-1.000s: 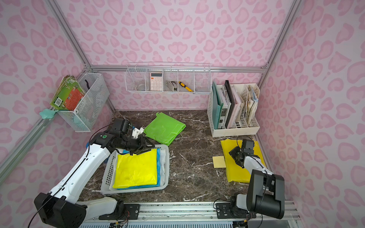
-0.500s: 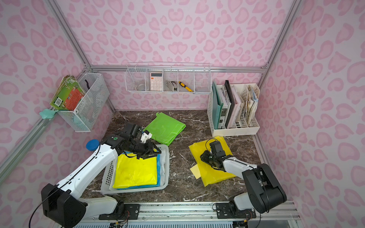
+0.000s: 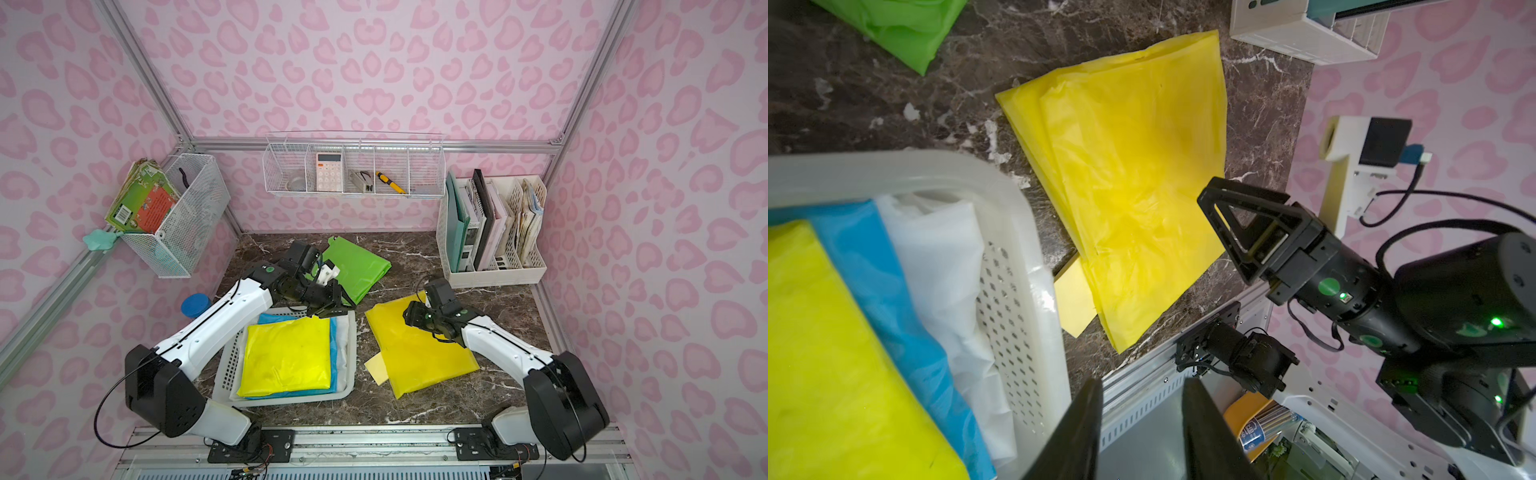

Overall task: Put the folded raincoat in the basket
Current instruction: Move the raincoat to the center of the board.

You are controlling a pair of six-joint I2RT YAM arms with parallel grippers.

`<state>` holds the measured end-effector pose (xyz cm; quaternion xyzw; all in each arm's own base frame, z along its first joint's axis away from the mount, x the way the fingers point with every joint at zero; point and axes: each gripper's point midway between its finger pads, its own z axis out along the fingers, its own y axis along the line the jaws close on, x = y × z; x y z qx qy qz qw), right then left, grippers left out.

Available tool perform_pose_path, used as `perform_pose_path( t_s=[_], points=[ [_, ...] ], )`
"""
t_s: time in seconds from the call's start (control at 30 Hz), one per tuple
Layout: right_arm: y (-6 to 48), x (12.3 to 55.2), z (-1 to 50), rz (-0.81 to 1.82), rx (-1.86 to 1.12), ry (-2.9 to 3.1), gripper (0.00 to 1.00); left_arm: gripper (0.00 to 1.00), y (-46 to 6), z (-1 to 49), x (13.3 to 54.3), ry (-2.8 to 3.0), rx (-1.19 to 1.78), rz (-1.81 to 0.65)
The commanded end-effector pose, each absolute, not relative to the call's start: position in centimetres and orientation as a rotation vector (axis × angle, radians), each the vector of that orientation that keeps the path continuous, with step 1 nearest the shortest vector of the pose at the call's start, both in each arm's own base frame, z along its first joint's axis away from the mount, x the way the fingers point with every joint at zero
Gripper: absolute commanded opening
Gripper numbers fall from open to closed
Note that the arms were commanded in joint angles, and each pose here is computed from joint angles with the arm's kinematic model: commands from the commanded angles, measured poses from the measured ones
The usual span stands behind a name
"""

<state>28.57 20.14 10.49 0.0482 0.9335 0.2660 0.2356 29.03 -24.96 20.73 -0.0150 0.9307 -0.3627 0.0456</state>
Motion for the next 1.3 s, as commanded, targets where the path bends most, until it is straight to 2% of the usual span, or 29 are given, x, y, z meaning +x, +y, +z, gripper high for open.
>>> perform_pose_path(
  t_s=[0.0, 0.13, 0.23, 0.33, 0.5, 0.63, 0.83, 0.9, 0.93, 1.0, 1.27],
  points=[
    [17.9, 25.2, 9.5, 0.644, 0.171, 2.629, 0.65, 0.30, -27.3, 20.9, 29.1, 2.886, 0.121, -1.129],
    [16.3, 20.5, 8.1, 0.610, 0.199, 2.713, 0.64, 0.25, -31.4, 19.3, 29.3, 2.965, 0.312, -1.108],
    [15.2, 17.4, 6.5, 0.620, 0.268, 2.769, 0.56, 0.24, -33.3, 17.2, 30.6, 3.018, 0.319, -1.092],
    [14.8, 15.1, 5.8, 0.640, 0.290, 2.810, 0.56, 0.22, -34.8, 14.7, 31.3, 3.069, 0.329, -1.083],
    [13.2, 13.8, 5.6, 0.602, 0.354, 2.805, 0.55, 0.23, -36.3, 10.8, 31.5, 3.149, 0.351, -1.039],
    [14.3, 13.0, 4.0, 0.748, 0.440, 2.804, 0.58, 0.22, -36.3, 8.5, 31.8, 3.190, 0.315, -1.000],
    [15.1, 15.3, 3.6, 0.828, 0.583, 2.680, 0.62, 0.24, -36.1, 7.2, 32.1, 3.202, 0.292, -0.949],
    [15.2, 16.5, 3.7, 0.855, 0.605, 2.629, 0.60, 0.24, -36.0, 7.2, 32.1, 3.204, 0.290, -0.950],
    [14.8, 17.4, 3.7, 0.846, 0.613, 2.614, 0.54, 0.24, -36.0, 7.3, 32.1, 3.203, 0.289, -0.945],
    [13.3, 19.2, 3.6, 0.804, 0.621, 2.625, 0.51, 0.24, -35.6, 7.3, 31.9, 3.208, 0.280, -0.915],
    [6.7, 26.3, 5.6, 0.655, 0.647, 2.579, 0.57, 0.26, -35.0, 7.5, 30.2, 3.208, 0.278, -0.930]
  ],
)
